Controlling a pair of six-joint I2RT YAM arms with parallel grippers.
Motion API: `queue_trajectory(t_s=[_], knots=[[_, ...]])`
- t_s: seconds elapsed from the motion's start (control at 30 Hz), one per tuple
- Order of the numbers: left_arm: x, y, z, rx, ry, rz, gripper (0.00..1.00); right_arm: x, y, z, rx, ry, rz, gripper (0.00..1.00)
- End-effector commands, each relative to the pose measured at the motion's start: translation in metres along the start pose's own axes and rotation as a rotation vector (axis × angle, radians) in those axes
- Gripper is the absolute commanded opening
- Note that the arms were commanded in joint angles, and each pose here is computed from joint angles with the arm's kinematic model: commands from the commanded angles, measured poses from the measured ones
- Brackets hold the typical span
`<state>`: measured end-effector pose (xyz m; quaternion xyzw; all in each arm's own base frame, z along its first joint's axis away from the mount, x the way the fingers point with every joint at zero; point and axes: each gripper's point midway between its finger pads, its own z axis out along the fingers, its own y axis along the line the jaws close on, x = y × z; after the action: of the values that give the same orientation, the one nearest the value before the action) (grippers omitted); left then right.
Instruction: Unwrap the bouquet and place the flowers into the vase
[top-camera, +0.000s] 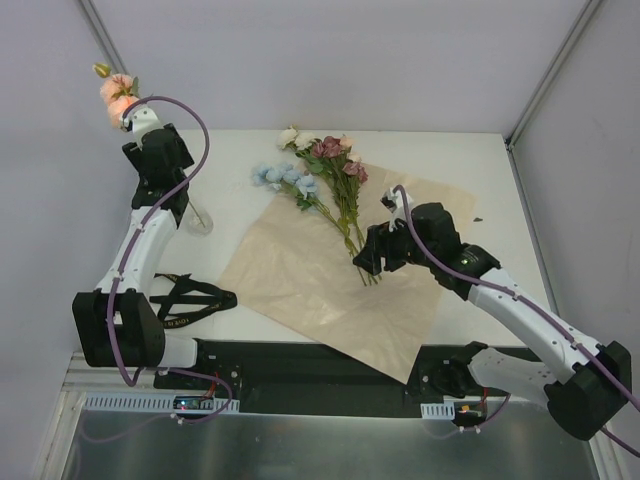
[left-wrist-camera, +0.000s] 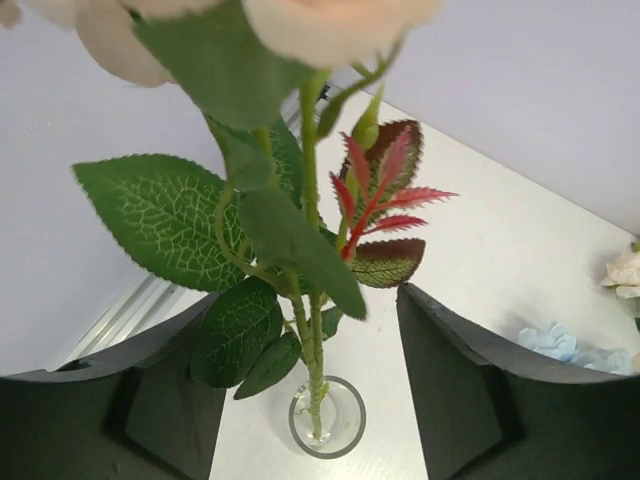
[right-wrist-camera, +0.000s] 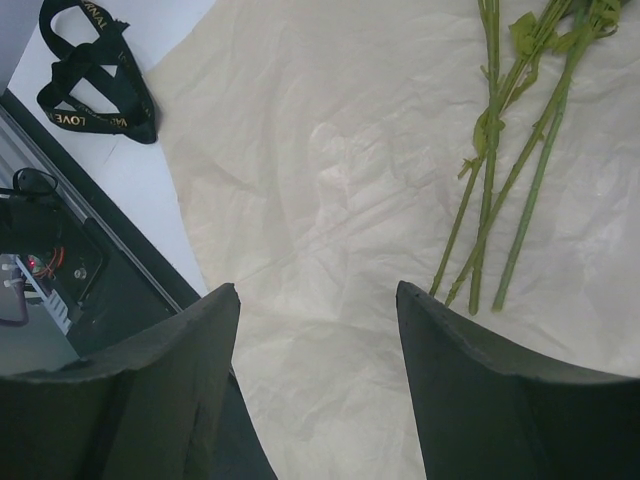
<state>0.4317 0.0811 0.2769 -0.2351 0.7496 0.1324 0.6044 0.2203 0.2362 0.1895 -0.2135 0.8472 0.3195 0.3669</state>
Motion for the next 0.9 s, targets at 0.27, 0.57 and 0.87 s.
queue_trajectory(t_s=[0.27, 0.57, 0.87], knots=[[-0.015, 0.017, -0.059, 0.042, 0.038, -0.107, 0.98, -0.008, -0.006, 0.030, 0.021, 0.084, 0.040, 0.68], [-0.012, 0.011, -0.140, 0.275, 0.081, -0.189, 0.99, -0.030, -0.049, 0.086, 0.223, 0.279, 0.021, 0.68], [0.055, -0.062, -0.245, 0.896, 0.450, -0.339, 0.83, -0.039, -0.086, 0.160, 0.269, 0.390, -0.124, 0.41]])
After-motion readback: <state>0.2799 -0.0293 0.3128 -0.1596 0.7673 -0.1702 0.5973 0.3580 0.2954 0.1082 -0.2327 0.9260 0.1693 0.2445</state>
